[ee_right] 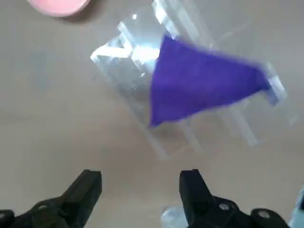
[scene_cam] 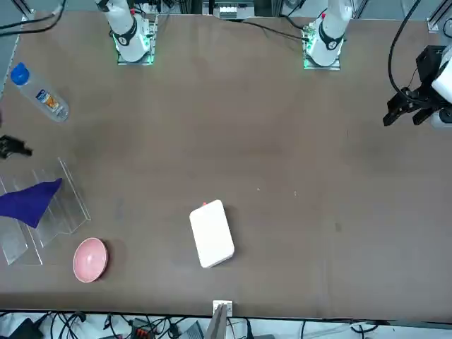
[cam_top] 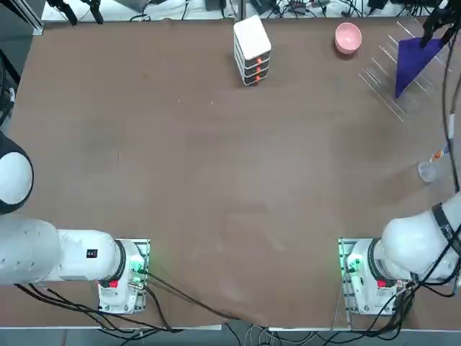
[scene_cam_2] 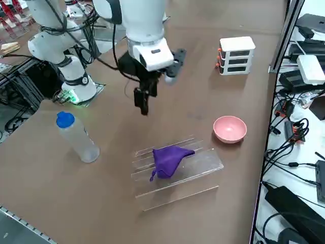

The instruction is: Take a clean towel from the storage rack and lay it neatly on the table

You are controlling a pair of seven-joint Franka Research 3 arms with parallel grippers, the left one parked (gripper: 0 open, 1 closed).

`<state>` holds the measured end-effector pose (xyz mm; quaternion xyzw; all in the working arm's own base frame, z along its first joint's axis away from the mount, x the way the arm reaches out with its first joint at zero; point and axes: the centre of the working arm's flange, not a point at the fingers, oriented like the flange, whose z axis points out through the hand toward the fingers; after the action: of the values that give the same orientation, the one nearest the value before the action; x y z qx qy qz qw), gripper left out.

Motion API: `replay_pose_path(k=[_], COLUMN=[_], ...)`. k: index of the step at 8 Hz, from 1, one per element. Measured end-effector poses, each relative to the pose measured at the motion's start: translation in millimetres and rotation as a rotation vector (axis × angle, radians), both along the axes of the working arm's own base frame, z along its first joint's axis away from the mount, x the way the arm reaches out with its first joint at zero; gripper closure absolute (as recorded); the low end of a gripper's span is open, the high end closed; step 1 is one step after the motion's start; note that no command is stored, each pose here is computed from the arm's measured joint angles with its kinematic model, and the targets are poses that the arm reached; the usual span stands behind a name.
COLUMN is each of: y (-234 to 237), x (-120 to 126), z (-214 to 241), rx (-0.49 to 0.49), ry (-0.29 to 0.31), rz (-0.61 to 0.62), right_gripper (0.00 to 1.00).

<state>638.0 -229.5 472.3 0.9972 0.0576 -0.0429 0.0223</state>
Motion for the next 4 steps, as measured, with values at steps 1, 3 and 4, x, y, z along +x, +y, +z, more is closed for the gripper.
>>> replay_pose_path(k=[1,3,4], y=[-21.6,-70.8,-94.3], x=[15.8,24.8,22.8], z=[0.0,-12.8,-26.5], rx=[-0.021,-0.06,-0.071], ry=[-0.044,-0.114,-0.13], rz=[0.019,0.037,0.052], right_gripper=[0.0,0.0,0.0])
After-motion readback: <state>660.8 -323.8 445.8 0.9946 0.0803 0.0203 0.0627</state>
